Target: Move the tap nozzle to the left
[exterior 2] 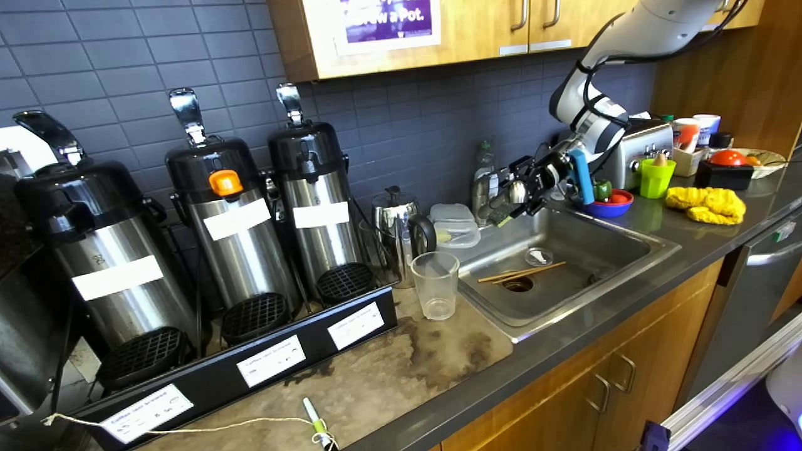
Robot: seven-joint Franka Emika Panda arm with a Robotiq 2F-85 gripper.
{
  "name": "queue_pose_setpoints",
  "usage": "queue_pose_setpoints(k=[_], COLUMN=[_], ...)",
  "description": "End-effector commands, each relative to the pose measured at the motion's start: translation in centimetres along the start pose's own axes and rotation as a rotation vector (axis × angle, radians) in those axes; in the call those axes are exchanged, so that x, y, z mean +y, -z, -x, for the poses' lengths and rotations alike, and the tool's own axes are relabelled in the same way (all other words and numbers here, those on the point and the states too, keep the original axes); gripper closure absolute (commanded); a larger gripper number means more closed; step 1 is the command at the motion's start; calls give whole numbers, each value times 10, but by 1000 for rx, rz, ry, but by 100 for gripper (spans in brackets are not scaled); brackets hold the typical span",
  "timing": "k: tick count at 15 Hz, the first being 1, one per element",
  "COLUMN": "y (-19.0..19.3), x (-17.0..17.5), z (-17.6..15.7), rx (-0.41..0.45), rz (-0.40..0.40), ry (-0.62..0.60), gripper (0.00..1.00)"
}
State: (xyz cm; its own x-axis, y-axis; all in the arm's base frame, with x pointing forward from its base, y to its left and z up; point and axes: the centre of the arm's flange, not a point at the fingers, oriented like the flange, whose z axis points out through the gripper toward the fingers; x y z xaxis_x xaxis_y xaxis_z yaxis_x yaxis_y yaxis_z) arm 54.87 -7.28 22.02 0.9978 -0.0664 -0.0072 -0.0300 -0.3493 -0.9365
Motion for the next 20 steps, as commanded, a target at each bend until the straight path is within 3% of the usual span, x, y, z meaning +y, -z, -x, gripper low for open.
queue_pose_setpoints(k=[1, 12, 17, 19, 20], y=[-12, -46, -29, -15, -28], x=[-16, -39, -67, -83, -52], z=[10, 12, 24, 38, 12], rx=[-23, -79, -24, 5, -23], rz=[8, -3, 61, 129, 65], ry=[-2, 35, 53, 27, 50], gripper=[0, 0, 0, 0, 0])
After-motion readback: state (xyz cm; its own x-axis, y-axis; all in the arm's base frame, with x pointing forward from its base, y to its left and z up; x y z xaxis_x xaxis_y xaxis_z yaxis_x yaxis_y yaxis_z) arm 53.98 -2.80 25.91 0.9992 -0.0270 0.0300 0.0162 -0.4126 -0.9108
